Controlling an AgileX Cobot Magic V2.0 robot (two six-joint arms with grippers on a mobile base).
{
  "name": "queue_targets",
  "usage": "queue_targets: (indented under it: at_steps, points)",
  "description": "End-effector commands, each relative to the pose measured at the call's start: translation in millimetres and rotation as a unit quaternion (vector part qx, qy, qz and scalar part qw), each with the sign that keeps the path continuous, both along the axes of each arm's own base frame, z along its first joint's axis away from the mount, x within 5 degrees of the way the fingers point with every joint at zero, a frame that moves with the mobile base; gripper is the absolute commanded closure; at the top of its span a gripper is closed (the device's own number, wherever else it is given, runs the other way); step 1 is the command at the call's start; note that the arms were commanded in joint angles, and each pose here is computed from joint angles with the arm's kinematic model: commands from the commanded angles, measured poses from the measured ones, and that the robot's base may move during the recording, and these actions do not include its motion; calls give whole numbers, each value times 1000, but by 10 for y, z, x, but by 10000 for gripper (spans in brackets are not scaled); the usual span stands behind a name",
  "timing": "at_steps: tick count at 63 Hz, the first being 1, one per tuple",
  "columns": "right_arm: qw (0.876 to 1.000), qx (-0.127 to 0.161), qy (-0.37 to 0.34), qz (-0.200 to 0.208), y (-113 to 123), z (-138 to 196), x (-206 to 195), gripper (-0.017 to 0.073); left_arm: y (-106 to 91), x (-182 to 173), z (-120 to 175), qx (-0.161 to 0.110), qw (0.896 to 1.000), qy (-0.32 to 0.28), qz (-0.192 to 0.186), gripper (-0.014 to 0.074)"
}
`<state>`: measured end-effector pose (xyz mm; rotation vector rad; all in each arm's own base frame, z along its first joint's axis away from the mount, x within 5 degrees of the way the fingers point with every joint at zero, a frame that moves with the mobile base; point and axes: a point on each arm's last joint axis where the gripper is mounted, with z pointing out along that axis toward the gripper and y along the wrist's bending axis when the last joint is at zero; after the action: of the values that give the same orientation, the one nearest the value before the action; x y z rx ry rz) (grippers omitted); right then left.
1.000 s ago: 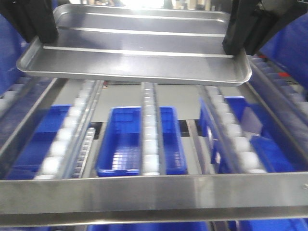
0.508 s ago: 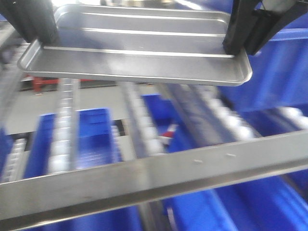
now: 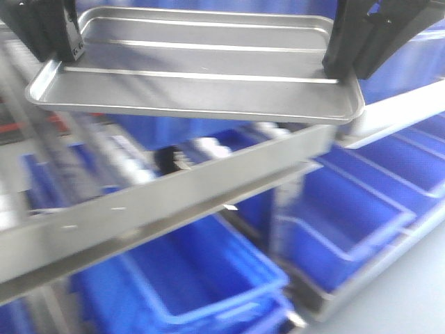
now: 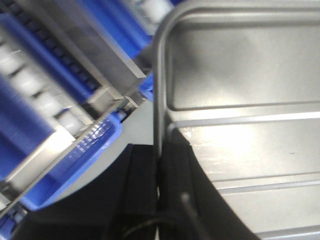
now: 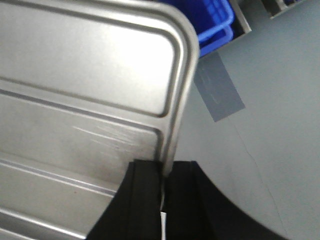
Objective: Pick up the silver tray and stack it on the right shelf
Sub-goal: 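Hold the tray level with both grippers while the base drives to another shelf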
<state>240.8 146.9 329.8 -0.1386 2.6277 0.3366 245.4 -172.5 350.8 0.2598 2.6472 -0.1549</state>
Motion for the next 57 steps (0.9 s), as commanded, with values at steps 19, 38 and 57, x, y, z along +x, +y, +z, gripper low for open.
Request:
queue_targets:
  at_steps: [19, 38, 57]
  points:
    - [998, 24, -56, 14, -3, 243, -29, 503, -8, -38, 214, -31, 999, -43, -10, 688]
    - [998, 24, -56, 14, -3, 243, -29, 503, -8, -38, 214, -31, 999, -43, -10, 688]
    - [998, 24, -56, 14, -3, 243, -29, 503, -8, -38, 214, -31, 999, -43, -10, 688]
